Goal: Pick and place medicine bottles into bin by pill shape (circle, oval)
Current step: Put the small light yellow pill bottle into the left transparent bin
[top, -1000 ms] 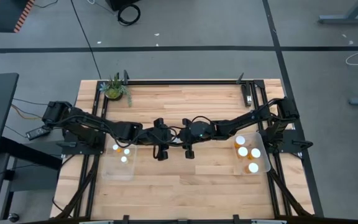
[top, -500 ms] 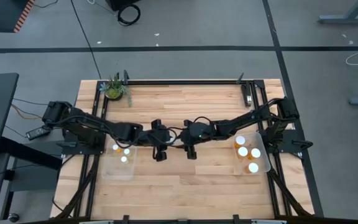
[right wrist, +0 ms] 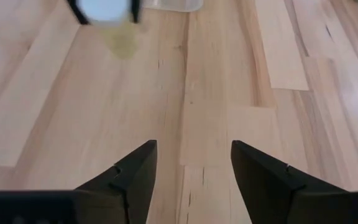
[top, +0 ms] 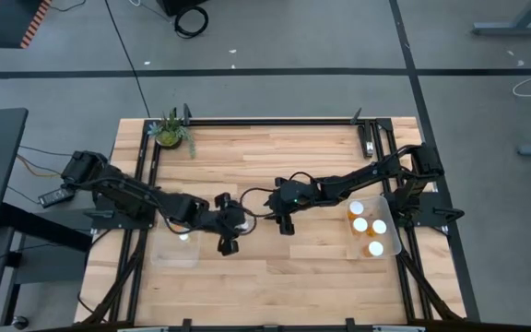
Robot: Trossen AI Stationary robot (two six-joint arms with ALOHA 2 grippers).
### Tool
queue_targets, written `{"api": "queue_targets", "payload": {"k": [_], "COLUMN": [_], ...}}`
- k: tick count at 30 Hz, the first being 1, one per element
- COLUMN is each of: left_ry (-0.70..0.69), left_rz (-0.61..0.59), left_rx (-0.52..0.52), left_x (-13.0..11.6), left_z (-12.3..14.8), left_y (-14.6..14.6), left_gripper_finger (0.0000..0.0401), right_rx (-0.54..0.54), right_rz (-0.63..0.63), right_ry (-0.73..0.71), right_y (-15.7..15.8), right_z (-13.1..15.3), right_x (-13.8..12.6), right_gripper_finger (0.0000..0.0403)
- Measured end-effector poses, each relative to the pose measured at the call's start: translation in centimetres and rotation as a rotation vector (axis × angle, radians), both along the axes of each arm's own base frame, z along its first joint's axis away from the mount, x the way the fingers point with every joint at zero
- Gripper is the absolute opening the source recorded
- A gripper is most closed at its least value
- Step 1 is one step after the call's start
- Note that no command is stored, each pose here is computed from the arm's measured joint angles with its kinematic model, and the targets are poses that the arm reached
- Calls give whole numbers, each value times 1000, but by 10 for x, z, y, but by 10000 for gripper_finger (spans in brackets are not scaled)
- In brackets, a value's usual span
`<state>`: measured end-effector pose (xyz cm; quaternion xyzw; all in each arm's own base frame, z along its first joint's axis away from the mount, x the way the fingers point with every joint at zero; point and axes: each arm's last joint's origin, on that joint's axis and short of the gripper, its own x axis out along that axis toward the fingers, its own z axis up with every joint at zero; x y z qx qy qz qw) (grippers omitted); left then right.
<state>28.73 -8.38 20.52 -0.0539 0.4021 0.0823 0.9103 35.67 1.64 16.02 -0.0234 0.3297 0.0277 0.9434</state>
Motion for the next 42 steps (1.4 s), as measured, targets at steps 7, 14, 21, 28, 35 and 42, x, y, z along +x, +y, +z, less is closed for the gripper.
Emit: {"api": "queue_targets", "payload": {"k": [7, 14, 21, 28, 35, 42], "left_ry": [11, 25, 21, 22, 35, 49], "left_rz": [-28, -83, -169, -232, -278, -346], "left_rx": [-43, -74, -69, -18, 41, 75], "left_x": [-11, -30, -58, -85, -108, -121], "left_z": [1, 8, 28, 46, 53, 52], "left_y": [-24, -47, -57, -56, -59, -69], "left_gripper_finger": [136, 127, 136, 131, 136, 132], "right_rx": [4, 1, 7, 81, 204, 186], "right_rz": [-3, -19, -33, -90, -74, -82], "right_ry": [13, 54, 40, 51, 22, -188], "right_y": [0, -6, -9, -9, 2, 22], "right_z": [-1, -4, -3, -3, 34, 95], "right_x": [-1, -3, -2, -3, -19, -44], "right_gripper_finger": [214, 214, 214, 214, 214, 214]}}
